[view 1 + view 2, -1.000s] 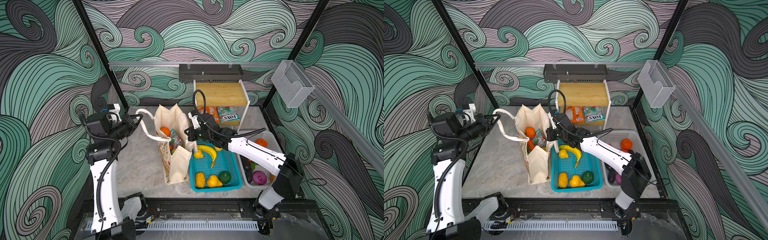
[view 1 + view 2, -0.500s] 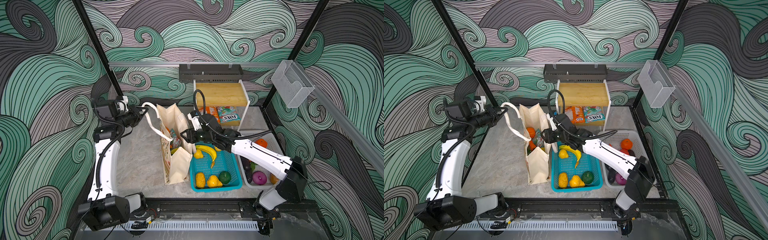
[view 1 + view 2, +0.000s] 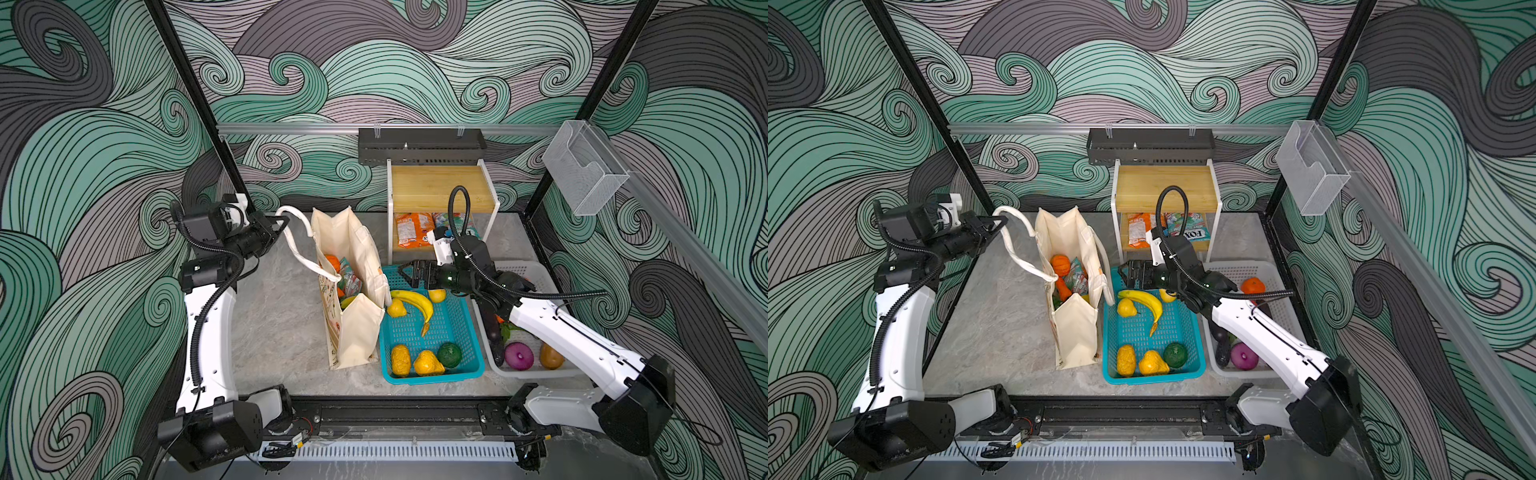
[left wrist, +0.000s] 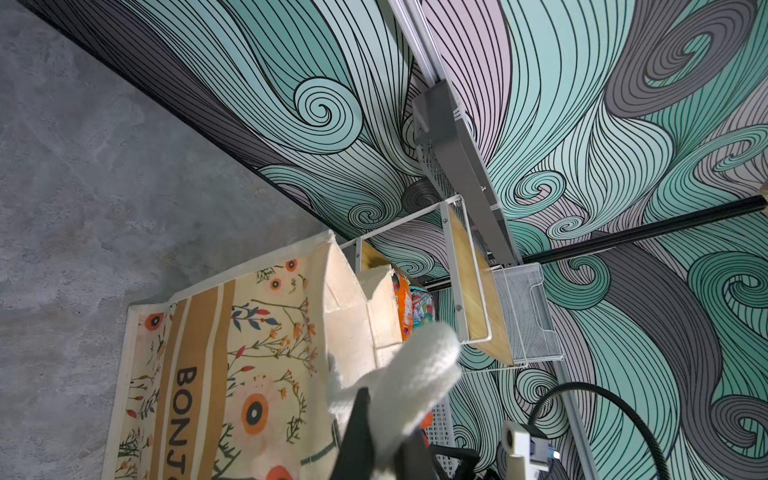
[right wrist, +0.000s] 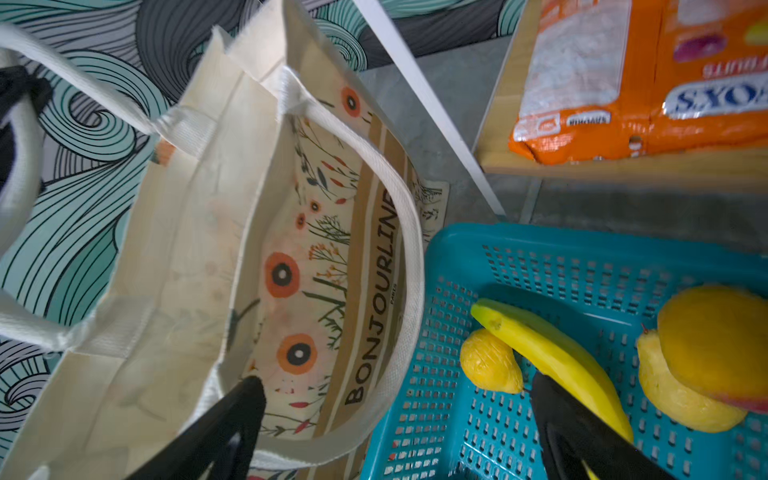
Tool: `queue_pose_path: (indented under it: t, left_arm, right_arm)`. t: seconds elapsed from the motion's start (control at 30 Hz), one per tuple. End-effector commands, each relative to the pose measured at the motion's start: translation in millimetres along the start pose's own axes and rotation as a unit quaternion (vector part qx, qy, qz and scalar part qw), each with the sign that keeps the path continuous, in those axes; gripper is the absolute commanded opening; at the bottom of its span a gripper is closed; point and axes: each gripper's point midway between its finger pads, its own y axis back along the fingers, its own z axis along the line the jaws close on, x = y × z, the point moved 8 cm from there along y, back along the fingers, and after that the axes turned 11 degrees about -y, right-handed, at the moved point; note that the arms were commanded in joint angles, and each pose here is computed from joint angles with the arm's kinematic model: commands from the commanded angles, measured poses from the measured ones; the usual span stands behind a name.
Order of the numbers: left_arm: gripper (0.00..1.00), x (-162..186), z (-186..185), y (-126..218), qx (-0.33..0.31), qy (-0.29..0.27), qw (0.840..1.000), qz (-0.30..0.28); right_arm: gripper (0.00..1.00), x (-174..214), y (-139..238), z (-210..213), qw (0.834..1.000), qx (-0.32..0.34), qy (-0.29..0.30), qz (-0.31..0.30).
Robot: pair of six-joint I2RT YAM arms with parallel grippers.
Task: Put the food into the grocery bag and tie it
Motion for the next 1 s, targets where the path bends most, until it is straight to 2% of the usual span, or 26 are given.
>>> queue_pose_path:
  t: [0.0, 0.1, 0.3, 0.47, 0.6, 0.7, 0.77, 0.87, 0.97]
  left_arm:
    - [0.0, 1.7, -1.8, 1.7, 0.02, -0.01, 1.0, -0.001]
    - [0.0, 8.1, 3.9, -0.4, 0.018, -0.003, 1.0, 0.009]
    - [0.0, 15.8, 9.7, -2.8, 0.021, -0.004, 1.0, 0.021]
    - [0.0, 11.4, 9.2, -3.9, 0.019, -0.008, 0.999, 0.026]
    - [0.0, 13.2, 11.2, -4.0, 0.018, -0.009, 0.999, 0.026]
    - [0.0, 14.7, 12.5, -4.0, 0.017, -0.007, 0.999, 0.026]
    - [0.0, 14.8, 12.4, -3.7, 0.017, -0.008, 0.999, 0.026]
    - [0.0, 14.3, 12.1, -3.0, 0.013, -0.01, 1.0, 0.022]
    - [0.0, 13.0, 11.3, -2.1, 0.014, -0.007, 1.0, 0.019]
  right_arm:
    - [0.99, 13.6, -20.5, 1.0, 0.997, -0.058, -0.029, 0.037]
    - [0.94, 20.7, -39.6, -6.4, 0.995, -0.07, -0.06, 0.034]
    - [0.84, 30.1, -69.5, -3.6, 0.991, -0.087, -0.078, 0.058]
    - [0.66, 44.4, -95.6, -10.8, 0.982, -0.112, -0.133, 0.069]
    - [0.49, 50.4, -107.0, -16.4, 0.983, -0.098, -0.133, 0.074]
    - [0.44, 53.2, -112.3, -22.0, 0.984, -0.091, -0.135, 0.076]
    - [0.32, 53.8, -112.6, -24.5, 0.985, -0.089, -0.135, 0.069]
    - [0.02, 50.5, -107.0, -25.0, 0.985, -0.088, -0.134, 0.06]
    - [0.0, 46.9, -93.8, -25.5, 0.991, -0.067, -0.111, 0.042]
